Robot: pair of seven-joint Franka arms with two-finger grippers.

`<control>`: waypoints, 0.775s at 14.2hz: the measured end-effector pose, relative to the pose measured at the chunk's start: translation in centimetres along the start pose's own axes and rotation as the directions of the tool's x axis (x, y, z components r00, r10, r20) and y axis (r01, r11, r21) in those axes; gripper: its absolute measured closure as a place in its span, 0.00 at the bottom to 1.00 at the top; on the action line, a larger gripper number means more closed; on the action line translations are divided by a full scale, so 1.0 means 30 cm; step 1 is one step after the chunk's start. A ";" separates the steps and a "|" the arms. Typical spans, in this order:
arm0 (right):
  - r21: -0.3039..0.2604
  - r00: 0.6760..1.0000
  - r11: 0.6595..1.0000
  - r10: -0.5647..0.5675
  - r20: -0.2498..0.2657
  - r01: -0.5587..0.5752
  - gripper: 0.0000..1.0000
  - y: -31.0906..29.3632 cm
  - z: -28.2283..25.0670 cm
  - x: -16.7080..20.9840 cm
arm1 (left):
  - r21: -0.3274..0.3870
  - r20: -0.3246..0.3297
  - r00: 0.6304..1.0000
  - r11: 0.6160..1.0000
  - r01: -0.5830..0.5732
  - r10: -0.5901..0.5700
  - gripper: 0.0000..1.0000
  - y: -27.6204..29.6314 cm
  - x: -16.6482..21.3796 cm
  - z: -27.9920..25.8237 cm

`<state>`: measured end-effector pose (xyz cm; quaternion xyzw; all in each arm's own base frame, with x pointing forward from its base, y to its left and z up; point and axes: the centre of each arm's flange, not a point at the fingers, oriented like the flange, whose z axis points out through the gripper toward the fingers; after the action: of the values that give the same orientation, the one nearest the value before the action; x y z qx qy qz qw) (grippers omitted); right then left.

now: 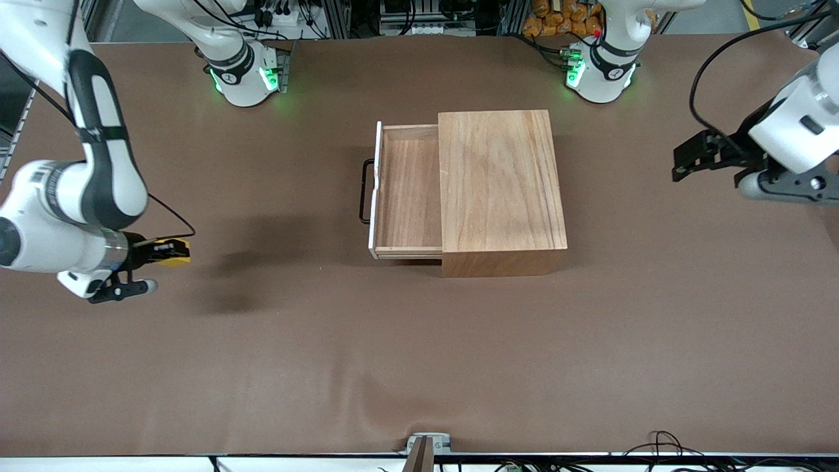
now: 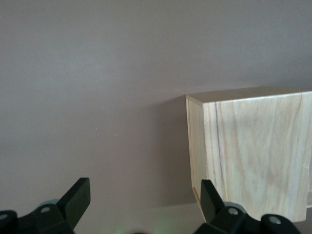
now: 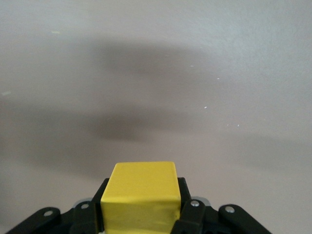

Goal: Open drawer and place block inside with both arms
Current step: 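Lift the yellow cube with the right gripper and carry it over the drawer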

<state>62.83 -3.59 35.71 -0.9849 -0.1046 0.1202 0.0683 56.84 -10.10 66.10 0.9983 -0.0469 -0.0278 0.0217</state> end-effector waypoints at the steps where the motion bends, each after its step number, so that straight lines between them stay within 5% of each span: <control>1: 0.005 1.000 1.000 -0.021 0.005 0.021 0.44 -0.044 -0.059 0.008 | -0.002 0.004 1.000 1.000 0.002 -0.002 0.00 -0.002 -0.019 -0.004; 6: -0.004 0.988 0.989 -0.149 0.042 0.149 0.44 -0.375 -0.188 0.048 | -0.029 0.018 0.998 0.998 0.061 -0.060 0.00 -0.112 -0.101 0.016; 11: 0.079 0.997 0.995 -0.069 0.030 0.067 0.44 -0.788 -0.208 0.037 | -0.025 0.009 0.998 0.998 0.064 -0.063 0.00 -0.108 -0.160 0.043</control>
<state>60.96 18.89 45.24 -0.9752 -0.1345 0.1381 0.1091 52.28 -6.46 64.92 0.9988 -0.0149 -0.0333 0.0333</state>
